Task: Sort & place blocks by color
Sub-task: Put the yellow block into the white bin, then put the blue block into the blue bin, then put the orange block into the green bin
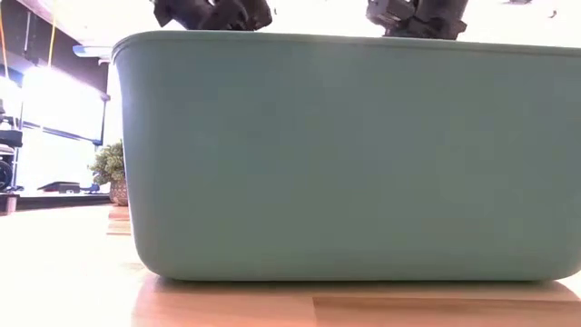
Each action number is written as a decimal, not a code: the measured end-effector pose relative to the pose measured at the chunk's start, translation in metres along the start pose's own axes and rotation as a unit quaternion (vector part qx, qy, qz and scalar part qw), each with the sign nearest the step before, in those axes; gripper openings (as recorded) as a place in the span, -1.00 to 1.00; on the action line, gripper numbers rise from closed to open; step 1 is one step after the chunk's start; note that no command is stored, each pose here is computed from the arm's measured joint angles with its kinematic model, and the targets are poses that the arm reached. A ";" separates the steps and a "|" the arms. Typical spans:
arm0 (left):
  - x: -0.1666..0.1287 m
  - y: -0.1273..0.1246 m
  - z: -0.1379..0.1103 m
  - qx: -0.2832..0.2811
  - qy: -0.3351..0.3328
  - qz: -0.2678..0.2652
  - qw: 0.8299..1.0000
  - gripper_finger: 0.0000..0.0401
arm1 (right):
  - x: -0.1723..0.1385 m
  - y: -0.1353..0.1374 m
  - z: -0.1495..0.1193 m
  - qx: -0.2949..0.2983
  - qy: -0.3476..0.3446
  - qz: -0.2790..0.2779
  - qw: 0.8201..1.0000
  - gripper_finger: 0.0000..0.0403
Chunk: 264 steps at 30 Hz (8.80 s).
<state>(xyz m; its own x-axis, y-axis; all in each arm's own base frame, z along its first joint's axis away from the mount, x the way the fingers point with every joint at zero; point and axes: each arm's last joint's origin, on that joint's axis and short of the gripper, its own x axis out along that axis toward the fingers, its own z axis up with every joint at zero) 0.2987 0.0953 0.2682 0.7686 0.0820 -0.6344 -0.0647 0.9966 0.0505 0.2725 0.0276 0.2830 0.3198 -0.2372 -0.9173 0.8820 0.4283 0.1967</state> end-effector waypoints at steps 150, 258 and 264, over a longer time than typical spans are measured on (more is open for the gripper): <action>-0.021 0.143 -0.006 -0.136 0.034 0.135 0.981 0.15 | 0.052 -0.044 0.141 -0.144 -0.080 0.037 0.986 -0.47; -0.020 0.140 -0.010 -0.150 0.053 0.127 0.979 0.15 | 0.113 -0.053 -0.022 -0.071 0.185 -0.026 0.980 0.04; -0.020 0.140 -0.010 -0.155 0.052 0.127 0.978 0.15 | 0.119 -0.062 -0.028 -0.072 0.186 -0.044 0.979 0.04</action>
<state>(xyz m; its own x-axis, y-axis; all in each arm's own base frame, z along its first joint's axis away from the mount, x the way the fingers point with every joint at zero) 0.2680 0.2334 0.2802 0.6344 0.3101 -0.7081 -0.4481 0.8939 -0.0100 0.2462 -0.0033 0.1517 0.0732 0.0442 -0.9963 0.8343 0.5447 0.0854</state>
